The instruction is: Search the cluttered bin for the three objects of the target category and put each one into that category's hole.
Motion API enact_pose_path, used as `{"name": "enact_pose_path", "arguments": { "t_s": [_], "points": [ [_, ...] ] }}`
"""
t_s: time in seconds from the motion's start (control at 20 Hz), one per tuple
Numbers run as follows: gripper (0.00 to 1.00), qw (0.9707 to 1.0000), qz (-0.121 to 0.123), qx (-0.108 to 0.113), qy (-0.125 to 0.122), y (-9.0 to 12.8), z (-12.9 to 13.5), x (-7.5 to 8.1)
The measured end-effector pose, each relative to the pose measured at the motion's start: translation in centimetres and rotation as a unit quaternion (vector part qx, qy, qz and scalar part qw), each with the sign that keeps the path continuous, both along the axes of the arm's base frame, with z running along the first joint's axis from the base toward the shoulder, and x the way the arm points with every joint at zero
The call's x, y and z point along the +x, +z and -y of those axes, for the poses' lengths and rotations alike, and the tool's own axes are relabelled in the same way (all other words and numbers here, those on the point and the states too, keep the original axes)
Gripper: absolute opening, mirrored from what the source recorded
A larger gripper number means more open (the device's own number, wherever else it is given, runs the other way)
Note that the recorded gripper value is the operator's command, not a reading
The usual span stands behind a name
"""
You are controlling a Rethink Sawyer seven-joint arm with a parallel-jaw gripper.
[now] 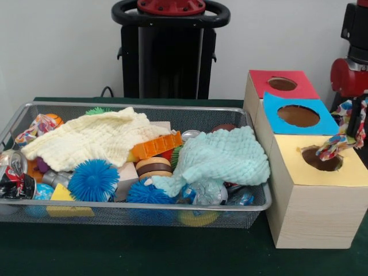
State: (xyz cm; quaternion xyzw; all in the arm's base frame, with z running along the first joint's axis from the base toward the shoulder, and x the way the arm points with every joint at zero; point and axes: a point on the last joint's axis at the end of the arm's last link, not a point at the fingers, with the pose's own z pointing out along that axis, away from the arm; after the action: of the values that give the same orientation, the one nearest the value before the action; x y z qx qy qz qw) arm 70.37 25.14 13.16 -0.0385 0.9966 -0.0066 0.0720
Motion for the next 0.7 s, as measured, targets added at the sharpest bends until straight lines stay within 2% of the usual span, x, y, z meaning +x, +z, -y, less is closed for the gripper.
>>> {"name": "enact_pose_path", "arguments": {
  "t_s": [0.35, 0.7],
  "points": [
    [0.00, 1.0000, 0.009, 0.002, -0.002, -0.1, 0.1, 1.3],
    [0.00, 0.9999, 0.004, 0.007, -0.011, -1.0, 1.2, 1.8]
  ]
}}
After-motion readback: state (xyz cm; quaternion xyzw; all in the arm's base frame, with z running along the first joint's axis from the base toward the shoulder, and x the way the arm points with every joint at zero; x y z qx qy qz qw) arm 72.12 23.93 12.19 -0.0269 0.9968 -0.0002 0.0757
